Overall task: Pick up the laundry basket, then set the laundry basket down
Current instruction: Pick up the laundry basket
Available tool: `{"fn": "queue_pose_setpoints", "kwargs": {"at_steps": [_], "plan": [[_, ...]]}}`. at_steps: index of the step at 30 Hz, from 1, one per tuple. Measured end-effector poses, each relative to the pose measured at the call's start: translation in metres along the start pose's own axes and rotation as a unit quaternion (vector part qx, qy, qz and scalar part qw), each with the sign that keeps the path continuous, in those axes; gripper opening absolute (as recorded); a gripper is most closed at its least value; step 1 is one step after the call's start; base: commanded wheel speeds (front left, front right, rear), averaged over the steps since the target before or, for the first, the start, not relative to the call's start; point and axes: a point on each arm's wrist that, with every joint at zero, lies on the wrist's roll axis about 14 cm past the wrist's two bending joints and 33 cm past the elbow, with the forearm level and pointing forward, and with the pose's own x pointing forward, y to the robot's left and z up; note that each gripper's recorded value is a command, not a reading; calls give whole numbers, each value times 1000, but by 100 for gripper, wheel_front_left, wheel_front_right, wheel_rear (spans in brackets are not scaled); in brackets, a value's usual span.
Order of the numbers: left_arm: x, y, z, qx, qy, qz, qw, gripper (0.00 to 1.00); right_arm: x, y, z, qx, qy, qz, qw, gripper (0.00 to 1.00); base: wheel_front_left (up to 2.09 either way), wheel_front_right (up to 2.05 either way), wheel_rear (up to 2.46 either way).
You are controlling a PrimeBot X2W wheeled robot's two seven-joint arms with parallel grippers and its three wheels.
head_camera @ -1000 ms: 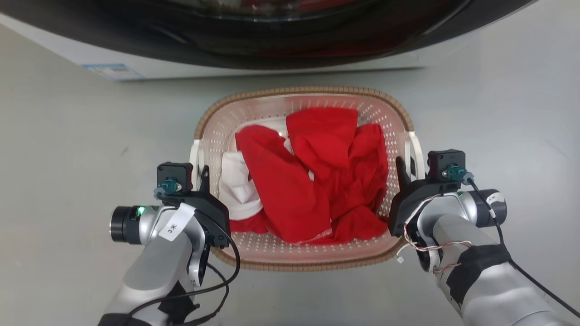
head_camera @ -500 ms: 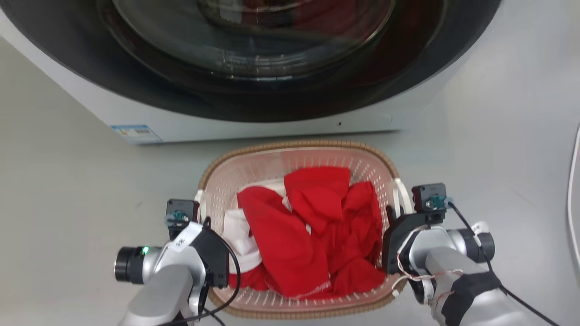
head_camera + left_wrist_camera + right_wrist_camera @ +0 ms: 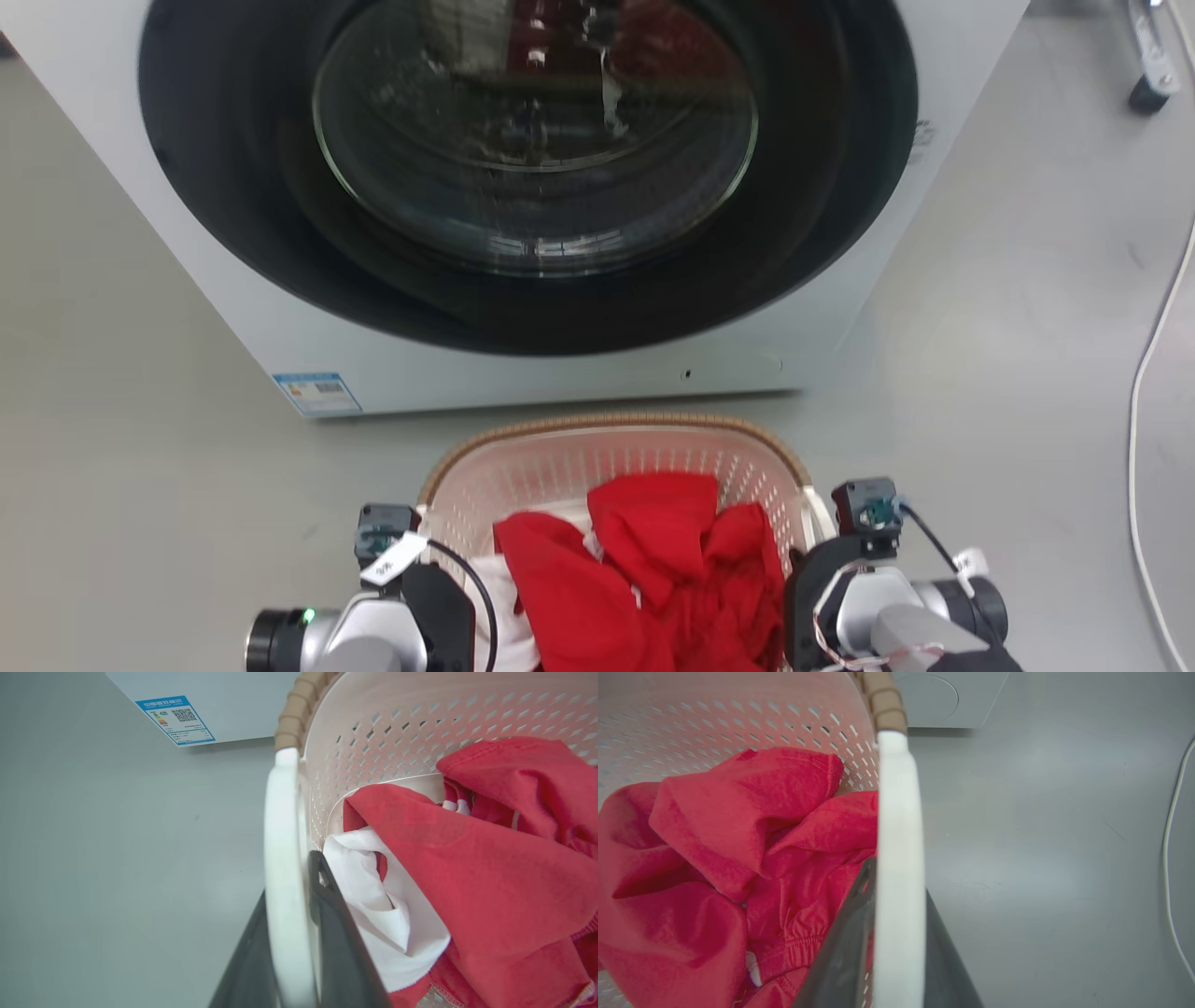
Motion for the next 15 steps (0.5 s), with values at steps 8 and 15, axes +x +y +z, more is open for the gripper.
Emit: {"fn": "queue_pose_setpoints", "kwargs": {"at_steps": [8, 15], "plan": [[-27, -3, -19, 5, 0, 1, 1000, 0, -27, 11, -18, -4, 6, 4, 1000, 0, 0, 0, 0], [-42, -5, -11, 9, -25, 1, 1000, 0, -43, 16, -12, -5, -14, 4, 1000, 0, 0, 0, 0]]}}
